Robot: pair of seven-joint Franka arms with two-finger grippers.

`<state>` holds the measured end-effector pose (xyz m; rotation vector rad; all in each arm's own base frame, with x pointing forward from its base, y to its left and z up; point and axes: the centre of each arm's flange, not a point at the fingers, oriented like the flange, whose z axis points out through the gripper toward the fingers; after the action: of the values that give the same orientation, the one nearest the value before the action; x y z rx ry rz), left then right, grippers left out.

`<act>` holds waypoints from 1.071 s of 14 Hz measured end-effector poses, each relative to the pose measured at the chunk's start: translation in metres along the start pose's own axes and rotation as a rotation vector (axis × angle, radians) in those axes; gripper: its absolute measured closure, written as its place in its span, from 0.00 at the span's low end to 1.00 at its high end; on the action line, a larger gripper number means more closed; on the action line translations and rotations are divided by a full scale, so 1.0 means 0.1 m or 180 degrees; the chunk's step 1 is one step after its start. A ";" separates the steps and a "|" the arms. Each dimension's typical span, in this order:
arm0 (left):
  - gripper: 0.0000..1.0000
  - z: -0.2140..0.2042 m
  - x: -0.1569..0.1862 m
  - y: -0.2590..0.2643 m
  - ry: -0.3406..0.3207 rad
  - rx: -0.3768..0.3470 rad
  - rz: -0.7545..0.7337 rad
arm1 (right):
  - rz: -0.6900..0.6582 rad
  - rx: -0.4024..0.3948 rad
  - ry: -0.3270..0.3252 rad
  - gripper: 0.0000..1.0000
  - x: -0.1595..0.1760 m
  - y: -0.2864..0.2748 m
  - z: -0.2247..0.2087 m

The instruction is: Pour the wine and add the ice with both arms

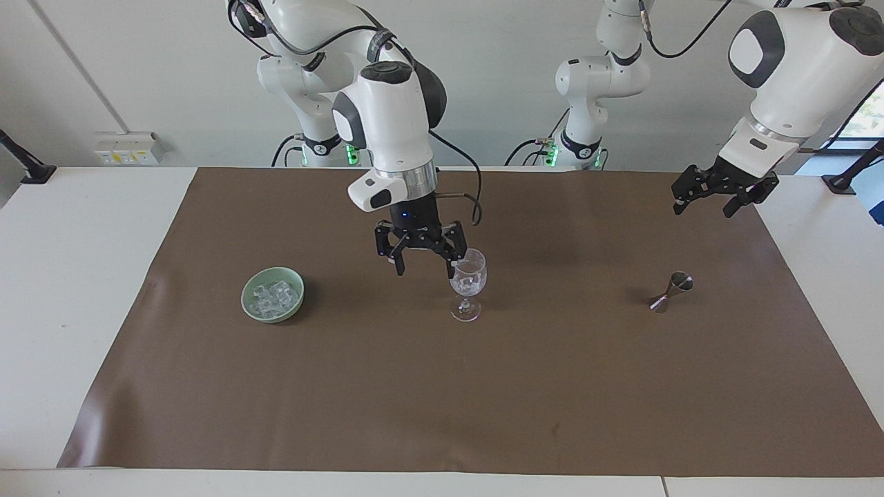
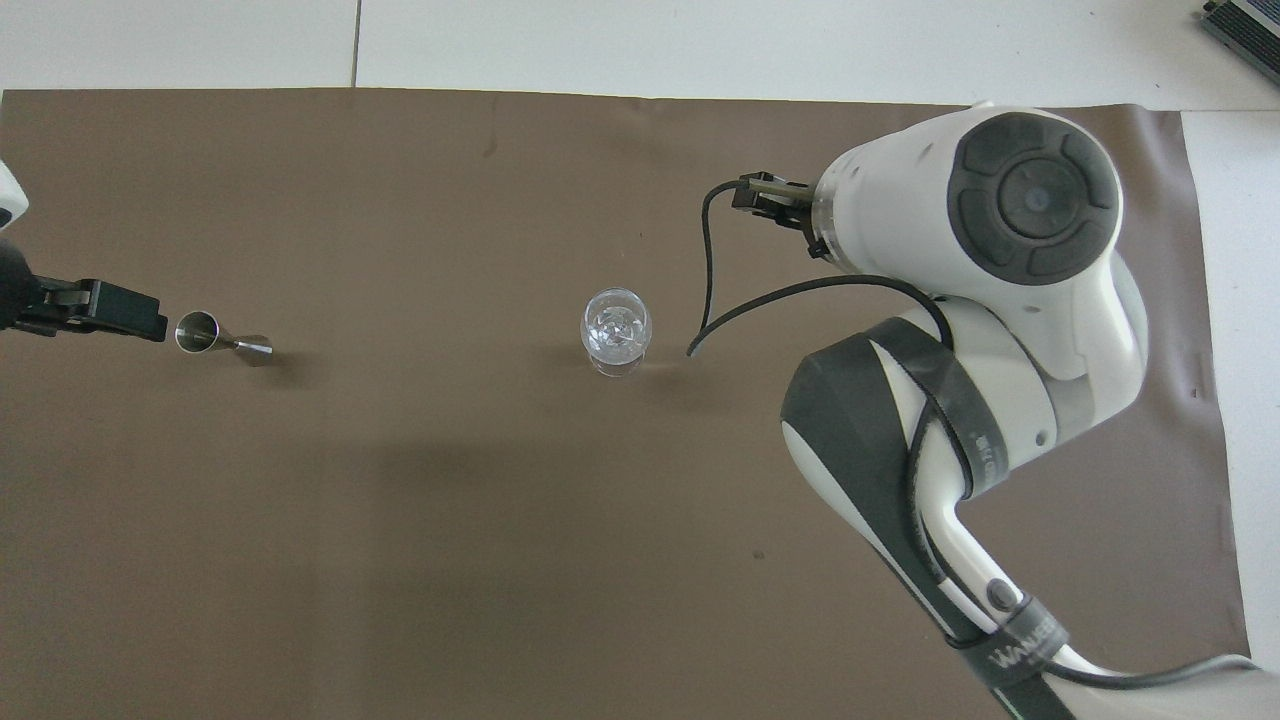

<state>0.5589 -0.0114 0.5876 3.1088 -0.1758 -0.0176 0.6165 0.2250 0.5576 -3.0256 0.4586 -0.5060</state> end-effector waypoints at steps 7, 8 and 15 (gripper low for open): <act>0.00 0.00 0.00 0.01 0.0000 0.0000 0.0004 | 0.0230 -0.0166 -0.0254 0.00 0.30 1.02 -0.60; 0.00 0.00 0.00 0.01 0.0000 0.0000 0.0004 | 0.0218 -0.0198 -0.0290 0.00 0.32 1.16 -0.68; 0.00 -0.04 -0.01 0.03 0.0030 0.0007 0.0023 | -0.0067 -0.0245 -0.0570 0.00 0.55 2.14 -0.77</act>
<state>0.5579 -0.0145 0.5920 3.1098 -0.1869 -0.0027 0.5809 0.0054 0.6288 -3.1146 0.4458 -0.2199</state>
